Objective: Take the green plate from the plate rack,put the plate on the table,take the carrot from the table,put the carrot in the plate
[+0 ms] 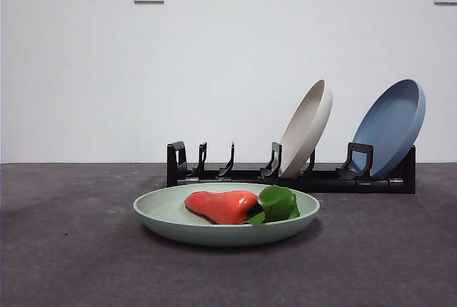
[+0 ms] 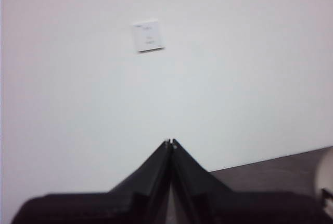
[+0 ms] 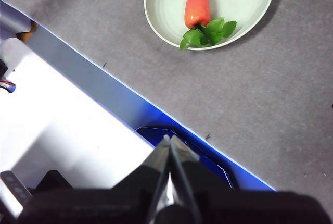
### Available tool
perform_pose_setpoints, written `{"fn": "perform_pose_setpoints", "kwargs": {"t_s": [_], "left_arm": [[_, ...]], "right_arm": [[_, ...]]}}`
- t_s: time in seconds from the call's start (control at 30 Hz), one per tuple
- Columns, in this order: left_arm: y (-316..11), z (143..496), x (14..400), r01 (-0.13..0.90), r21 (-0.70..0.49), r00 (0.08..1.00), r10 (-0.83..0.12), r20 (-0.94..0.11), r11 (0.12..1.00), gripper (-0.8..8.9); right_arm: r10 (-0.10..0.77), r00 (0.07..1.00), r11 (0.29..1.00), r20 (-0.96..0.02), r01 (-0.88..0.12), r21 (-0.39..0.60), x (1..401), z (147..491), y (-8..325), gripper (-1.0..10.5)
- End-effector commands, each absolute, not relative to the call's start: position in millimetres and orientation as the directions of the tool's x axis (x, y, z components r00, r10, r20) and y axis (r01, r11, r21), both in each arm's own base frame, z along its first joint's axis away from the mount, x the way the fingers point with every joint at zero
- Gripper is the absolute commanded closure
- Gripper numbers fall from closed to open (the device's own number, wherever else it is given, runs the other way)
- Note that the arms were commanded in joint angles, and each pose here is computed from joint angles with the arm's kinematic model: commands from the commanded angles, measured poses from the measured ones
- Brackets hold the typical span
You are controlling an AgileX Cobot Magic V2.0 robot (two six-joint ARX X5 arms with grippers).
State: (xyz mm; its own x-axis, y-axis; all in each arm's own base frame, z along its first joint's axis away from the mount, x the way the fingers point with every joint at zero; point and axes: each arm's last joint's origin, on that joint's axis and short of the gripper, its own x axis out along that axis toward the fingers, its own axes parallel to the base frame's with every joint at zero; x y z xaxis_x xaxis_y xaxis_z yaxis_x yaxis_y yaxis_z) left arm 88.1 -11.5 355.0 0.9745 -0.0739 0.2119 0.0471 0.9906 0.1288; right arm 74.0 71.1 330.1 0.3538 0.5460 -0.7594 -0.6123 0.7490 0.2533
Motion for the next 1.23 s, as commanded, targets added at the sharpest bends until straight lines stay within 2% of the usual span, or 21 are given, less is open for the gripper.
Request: {"fn": "perform_pose_setpoints", "kwargs": {"t_s": [0.03, 0.3, 0.5, 0.8, 0.97, 1.23], "left_arm": [[-8.0, 311.5, 93.3, 0.011, 0.139, 0.987, -0.033, 0.155, 0.99, 8.17], [-2.6, 225.4, 92.3, -0.028, 0.087, 0.998, 0.023, 0.06, 0.996, 8.17], [-2.6, 188.3, 94.5, -0.024, 0.066, 1.0, 0.023, 0.011, 0.998, 8.17], [-2.7, 153.4, 96.9, -0.024, -0.001, 0.993, 0.024, -0.113, 1.0, 8.17], [-2.7, 147.0, 95.9, -0.025, -0.012, 0.984, 0.023, -0.179, 1.0, 8.17], [-3.3, 147.1, 96.0, -0.005, -0.024, 0.984, 0.001, -0.178, 1.0, 8.17]], "right_arm": [[0.547, 0.355, 0.746, -0.759, -0.617, 0.249, 74.0, 329.8, 71.3, 9.5], [0.547, 0.355, 0.746, -0.759, -0.617, 0.249, 74.0, 329.8, 71.3, 9.5], [0.546, 0.355, 0.746, -0.759, -0.617, 0.249, 74.0, 329.8, 71.3, 9.5], [0.547, 0.355, 0.746, -0.759, -0.617, 0.249, 74.0, 329.8, 71.3, 9.5], [0.546, 0.355, 0.746, -0.759, -0.617, 0.249, 74.0, 329.8, 71.3, 9.5], [0.546, 0.355, 0.746, -0.759, -0.617, 0.249, 74.0, 329.8, 71.3, 9.5]]}}
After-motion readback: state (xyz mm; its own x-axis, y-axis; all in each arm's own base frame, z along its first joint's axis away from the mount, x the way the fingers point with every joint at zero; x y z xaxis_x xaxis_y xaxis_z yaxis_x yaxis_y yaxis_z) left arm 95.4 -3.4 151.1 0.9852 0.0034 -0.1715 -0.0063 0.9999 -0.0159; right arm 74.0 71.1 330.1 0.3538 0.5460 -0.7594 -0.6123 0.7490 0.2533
